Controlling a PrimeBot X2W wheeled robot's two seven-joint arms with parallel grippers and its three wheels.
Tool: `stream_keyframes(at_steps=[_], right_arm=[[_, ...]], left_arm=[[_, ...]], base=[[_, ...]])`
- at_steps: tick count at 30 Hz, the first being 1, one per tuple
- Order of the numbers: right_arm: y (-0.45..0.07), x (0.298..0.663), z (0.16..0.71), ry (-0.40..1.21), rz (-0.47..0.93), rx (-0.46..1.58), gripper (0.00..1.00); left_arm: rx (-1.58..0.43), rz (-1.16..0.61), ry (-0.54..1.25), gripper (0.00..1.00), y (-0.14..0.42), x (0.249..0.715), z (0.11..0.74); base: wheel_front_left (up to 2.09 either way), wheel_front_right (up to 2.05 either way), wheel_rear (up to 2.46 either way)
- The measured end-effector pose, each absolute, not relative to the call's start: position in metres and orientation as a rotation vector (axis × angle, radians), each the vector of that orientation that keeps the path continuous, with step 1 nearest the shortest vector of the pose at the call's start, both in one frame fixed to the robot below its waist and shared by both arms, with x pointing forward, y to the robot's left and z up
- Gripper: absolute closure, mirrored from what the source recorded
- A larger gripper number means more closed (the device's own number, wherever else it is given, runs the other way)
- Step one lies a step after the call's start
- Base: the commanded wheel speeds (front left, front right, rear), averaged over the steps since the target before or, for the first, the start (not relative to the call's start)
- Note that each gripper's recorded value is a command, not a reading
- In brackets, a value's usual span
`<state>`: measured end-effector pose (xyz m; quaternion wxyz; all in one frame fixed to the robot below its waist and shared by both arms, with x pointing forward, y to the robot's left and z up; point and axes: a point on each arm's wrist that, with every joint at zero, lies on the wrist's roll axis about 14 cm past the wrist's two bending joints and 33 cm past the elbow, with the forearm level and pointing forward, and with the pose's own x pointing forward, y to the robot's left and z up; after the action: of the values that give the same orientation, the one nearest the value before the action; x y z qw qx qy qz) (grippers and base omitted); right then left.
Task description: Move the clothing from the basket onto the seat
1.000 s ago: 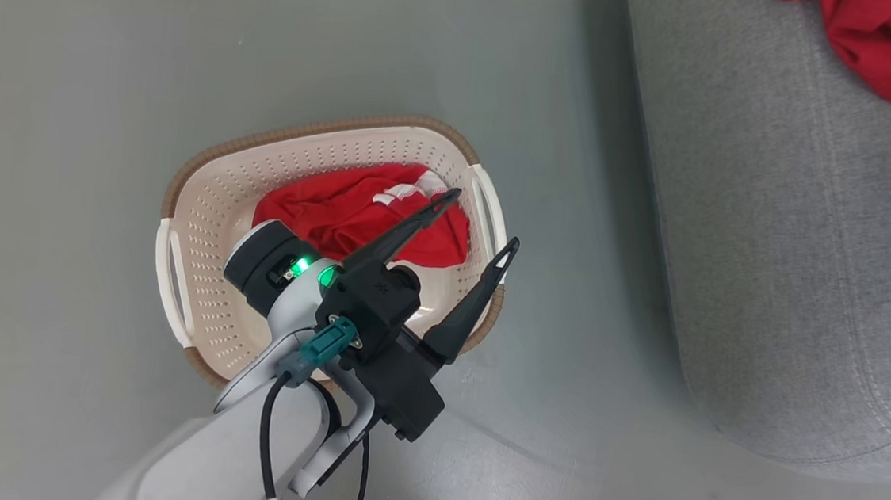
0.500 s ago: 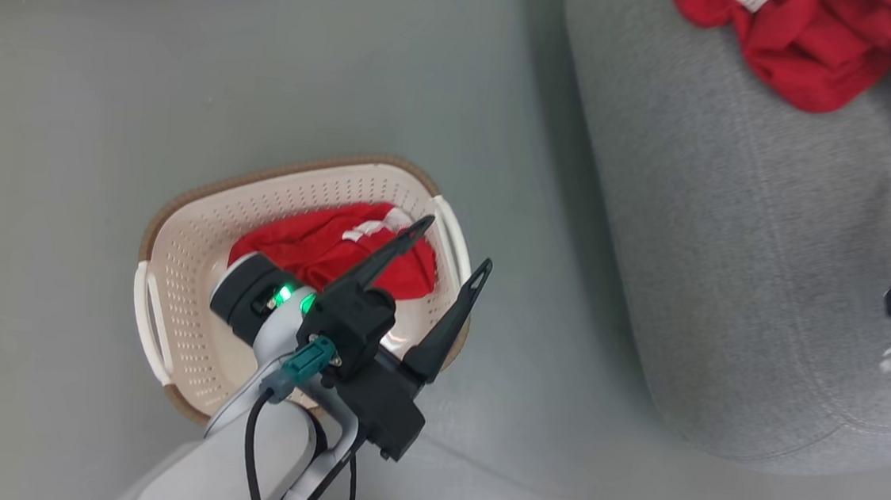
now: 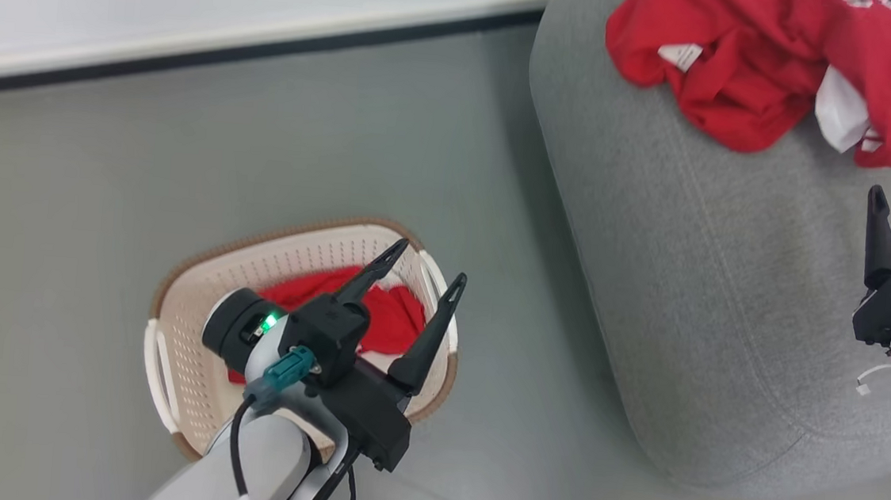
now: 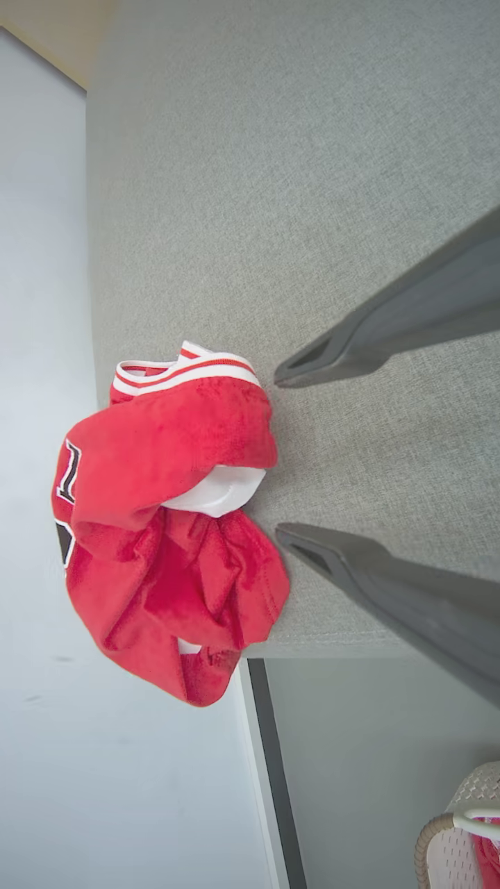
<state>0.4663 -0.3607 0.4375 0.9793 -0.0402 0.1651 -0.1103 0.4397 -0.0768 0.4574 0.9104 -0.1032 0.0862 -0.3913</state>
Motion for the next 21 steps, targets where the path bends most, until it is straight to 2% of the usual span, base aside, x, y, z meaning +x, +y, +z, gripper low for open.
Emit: stream_keyframes(at_steps=[8, 21], right_arm=[[-0.329, 0.469, 0.472, 0.212, -0.145, -0.062, 0.0], [-0.245, 0.438, 0.472, 0.144, -0.006, 0.019, 0.0]], left_arm=[[-0.188, -0.704, 0.138, 0.0, -0.049, 0.439, 0.47], [-0.18, -0.479, 0.139, 0.0, 0.019, 0.413, 0.474]], base=[[0.0, 0.0, 0.0], [0.0, 0.0, 0.0]])
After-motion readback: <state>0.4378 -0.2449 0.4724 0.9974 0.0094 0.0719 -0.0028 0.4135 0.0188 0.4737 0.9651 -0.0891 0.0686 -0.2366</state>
